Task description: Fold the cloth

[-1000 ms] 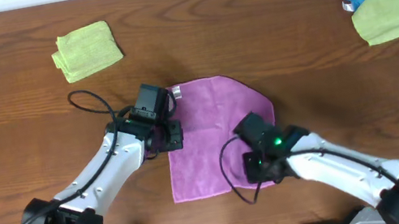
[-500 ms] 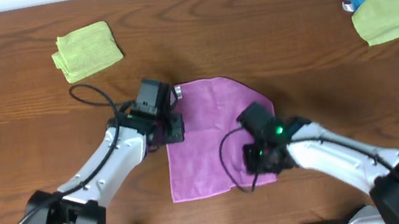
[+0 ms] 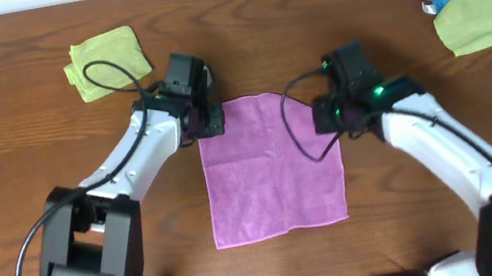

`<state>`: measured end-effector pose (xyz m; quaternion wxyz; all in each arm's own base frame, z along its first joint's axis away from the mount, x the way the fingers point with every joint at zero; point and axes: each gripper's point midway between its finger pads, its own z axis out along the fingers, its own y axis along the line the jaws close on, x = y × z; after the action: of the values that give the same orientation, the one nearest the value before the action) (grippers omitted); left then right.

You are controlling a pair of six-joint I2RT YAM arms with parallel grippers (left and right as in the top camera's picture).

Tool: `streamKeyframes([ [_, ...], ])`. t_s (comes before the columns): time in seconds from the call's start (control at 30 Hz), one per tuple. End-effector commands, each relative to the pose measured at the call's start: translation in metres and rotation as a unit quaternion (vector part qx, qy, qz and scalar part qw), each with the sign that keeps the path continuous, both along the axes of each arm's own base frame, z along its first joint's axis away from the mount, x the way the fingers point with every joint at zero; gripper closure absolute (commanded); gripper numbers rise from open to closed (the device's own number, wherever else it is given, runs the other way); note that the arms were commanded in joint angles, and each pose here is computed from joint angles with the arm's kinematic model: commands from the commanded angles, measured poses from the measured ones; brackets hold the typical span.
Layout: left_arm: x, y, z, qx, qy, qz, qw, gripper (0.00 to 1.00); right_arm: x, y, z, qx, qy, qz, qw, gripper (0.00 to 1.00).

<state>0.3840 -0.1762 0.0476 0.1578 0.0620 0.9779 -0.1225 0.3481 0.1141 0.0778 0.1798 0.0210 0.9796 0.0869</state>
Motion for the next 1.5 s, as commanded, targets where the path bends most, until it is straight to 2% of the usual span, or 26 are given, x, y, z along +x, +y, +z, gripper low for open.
streamKeyframes([
  [0.0,0.01,-0.005,0.0,-0.001,0.0,-0.014,1.0,0.94,0.006,-0.003,-0.018,0.001,0.026,0.018,1.0,0.98],
  [0.47,-0.004,0.0,-0.006,0.012,0.034,-0.015,0.999,0.94,0.019,0.016,-0.038,0.025,0.035,0.035,0.998,0.99],
  [0.7,-0.008,0.001,-0.037,0.02,0.068,-0.015,0.997,0.94,0.018,0.027,-0.052,0.049,0.053,0.045,0.996,0.99],
  [1.0,-0.005,0.001,-0.04,0.021,0.064,-0.014,0.998,0.94,0.018,0.034,-0.054,0.049,0.05,0.056,0.996,0.98],
  [1.23,-0.004,0.0,-0.049,0.022,0.069,-0.014,0.997,0.94,0.01,0.037,-0.09,0.043,0.091,0.058,0.993,0.98],
  [1.47,0.006,-0.004,-0.05,0.015,0.049,-0.014,0.999,0.94,0.018,0.04,-0.099,0.045,0.082,0.059,0.994,0.99],
])
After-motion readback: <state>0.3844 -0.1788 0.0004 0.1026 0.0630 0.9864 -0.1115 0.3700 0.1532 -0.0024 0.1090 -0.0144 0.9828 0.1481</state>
